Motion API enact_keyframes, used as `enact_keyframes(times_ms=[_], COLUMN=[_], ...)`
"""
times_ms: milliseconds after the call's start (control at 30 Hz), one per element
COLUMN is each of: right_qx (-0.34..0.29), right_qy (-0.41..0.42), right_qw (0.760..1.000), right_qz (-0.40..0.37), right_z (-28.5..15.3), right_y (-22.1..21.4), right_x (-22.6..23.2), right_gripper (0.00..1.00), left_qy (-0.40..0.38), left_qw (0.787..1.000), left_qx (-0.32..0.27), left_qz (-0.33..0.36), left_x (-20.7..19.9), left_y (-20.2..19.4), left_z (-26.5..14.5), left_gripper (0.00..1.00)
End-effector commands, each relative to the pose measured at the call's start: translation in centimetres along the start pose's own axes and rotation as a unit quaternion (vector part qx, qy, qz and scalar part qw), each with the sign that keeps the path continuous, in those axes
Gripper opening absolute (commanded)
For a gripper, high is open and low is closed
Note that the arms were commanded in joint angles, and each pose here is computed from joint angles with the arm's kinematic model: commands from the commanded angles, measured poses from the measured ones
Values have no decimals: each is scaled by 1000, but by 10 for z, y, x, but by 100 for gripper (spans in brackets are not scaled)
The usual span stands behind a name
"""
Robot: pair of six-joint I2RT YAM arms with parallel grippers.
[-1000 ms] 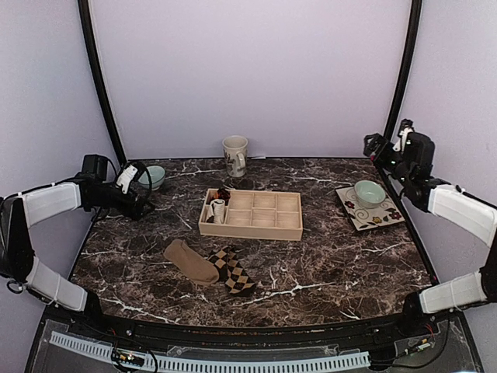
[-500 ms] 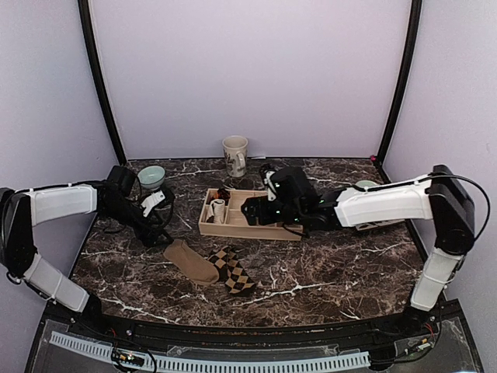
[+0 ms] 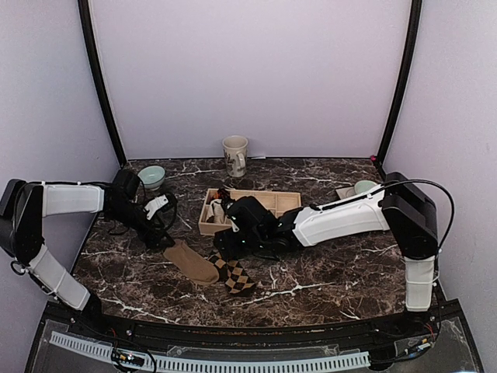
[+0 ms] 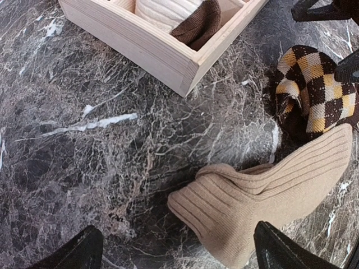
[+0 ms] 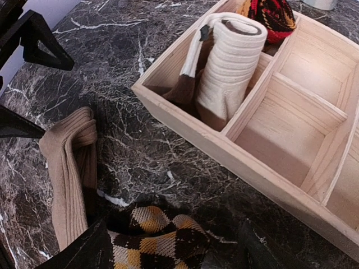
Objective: Roll the socks
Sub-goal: Pick up the sock from the center of the board.
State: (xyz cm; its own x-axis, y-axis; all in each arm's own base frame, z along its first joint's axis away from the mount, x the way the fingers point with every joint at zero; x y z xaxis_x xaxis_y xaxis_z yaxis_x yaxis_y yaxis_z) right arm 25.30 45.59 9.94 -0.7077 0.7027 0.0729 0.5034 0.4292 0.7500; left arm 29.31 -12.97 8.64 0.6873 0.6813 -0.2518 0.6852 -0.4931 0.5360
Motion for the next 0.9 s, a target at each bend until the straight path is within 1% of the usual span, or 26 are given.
enact_keyframes(times_ms=[0,133,233,333,400,433,500,567,633,700,767,833,867], right_qx=[12,24,23,29,29,29,29,20,9,2,-1,1,0], right_qy=[22,37,53,64,78,82,81,72,64,59,55,44,39], right_qw=[1000,999,997,996,995,994,994,995,996,996,996,997,997], right_qz=[11,32,47,54,59,61,63,64,66,69,71,70,70], right_z=[7,8,5,4,5,5,5,1,-6,-13,-19,-24,-27], right_y=[-10,-24,-29,-34,-36,-36,-34,-27,-20,-15,-15,-20,-20], right_x=[16,19,22,26,29,30,31,28,24,19,14,7,4], right_gripper=[74,69,68,65,59,54,41,28,22,20,17,10,7], left_qy=[-15,-24,-43,-35,-21,-10,3,15,37,65,98,132,148], left_qw=[1000,1000,999,998,998,998,998,998,997,994,990,985,982], left_qx=[-3,10,12,24,32,36,38,41,46,51,60,72,80], left_qz=[6,7,18,39,47,46,41,42,57,76,87,89,90], left_x=[-6,-9,-17,-21,-20,-17,-12,-8,-3,3,13,24,30], left_y=[0,-5,-6,-8,-8,-7,-3,-3,-7,-11,-14,-16,-17], left_z=[4,8,8,15,21,23,27,29,31,33,34,34,35], left_gripper=[97,95,95,93,82,75,64,59,55,51,40,27,24])
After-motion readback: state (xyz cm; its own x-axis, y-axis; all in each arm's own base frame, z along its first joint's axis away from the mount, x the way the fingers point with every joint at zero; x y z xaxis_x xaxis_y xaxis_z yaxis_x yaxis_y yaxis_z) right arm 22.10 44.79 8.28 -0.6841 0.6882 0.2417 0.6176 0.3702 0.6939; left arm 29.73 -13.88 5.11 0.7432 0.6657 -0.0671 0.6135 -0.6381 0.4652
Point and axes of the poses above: each gripper's point midway between its finger pads, its own z axis out along the fingers, its own x axis along the line the jaws close on, y = z × x, the point moved 3 cm from there along -z, back along the fingers, and after that the axes turned 13 degrees about -z, right-handed, at the moved point
